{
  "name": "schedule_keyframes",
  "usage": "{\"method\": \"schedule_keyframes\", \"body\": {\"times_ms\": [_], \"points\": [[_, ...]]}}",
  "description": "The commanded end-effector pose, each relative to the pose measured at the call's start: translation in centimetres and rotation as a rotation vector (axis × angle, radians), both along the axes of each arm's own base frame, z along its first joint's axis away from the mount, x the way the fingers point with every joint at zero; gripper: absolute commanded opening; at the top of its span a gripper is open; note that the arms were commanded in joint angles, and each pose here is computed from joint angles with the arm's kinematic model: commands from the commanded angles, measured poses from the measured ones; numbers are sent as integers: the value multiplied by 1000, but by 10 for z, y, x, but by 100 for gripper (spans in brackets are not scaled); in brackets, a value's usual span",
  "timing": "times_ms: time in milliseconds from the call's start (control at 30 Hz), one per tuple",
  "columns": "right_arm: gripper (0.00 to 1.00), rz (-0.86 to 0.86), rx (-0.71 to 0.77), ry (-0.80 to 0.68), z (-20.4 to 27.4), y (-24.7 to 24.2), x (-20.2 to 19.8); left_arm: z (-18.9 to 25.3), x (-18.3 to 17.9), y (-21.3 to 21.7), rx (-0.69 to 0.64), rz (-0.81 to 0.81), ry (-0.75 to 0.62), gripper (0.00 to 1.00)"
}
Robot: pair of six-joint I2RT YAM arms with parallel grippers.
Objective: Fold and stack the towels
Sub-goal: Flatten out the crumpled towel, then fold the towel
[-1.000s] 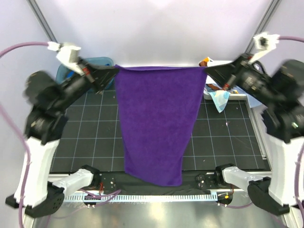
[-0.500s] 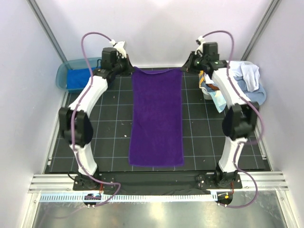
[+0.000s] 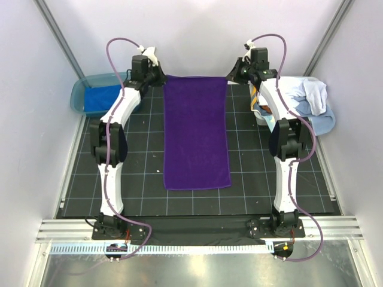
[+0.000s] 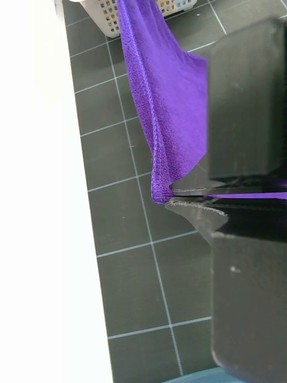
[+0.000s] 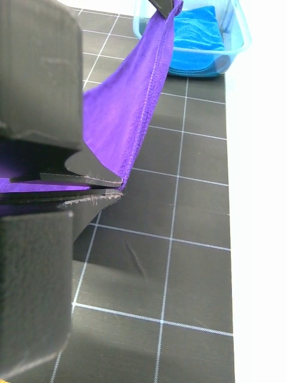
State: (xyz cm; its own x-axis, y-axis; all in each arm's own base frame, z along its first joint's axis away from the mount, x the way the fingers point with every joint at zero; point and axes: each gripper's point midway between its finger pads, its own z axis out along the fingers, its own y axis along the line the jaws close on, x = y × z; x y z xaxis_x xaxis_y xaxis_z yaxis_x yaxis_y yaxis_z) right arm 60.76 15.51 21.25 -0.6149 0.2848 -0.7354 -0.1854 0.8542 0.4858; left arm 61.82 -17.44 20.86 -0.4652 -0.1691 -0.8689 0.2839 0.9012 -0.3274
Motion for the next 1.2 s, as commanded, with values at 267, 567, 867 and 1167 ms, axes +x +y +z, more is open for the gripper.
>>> {"method": "schedule_keyframes", "body": {"times_ms": [267,567,867,1167], "points": [[1,-18,-22,-37,8,-14,-28,22,-18,15,-17,27,-75,0],[1,-15,-43,2,-8,-14,-80,3,-70,12,0,20,-32,0],[1,-8,-59,59,-29,-10,-133,-14,-121,11,-21,58,2,0],[1,-42,-51,88,-35,-12,-186,-19,-173,12,-39,110,8,0]]}}
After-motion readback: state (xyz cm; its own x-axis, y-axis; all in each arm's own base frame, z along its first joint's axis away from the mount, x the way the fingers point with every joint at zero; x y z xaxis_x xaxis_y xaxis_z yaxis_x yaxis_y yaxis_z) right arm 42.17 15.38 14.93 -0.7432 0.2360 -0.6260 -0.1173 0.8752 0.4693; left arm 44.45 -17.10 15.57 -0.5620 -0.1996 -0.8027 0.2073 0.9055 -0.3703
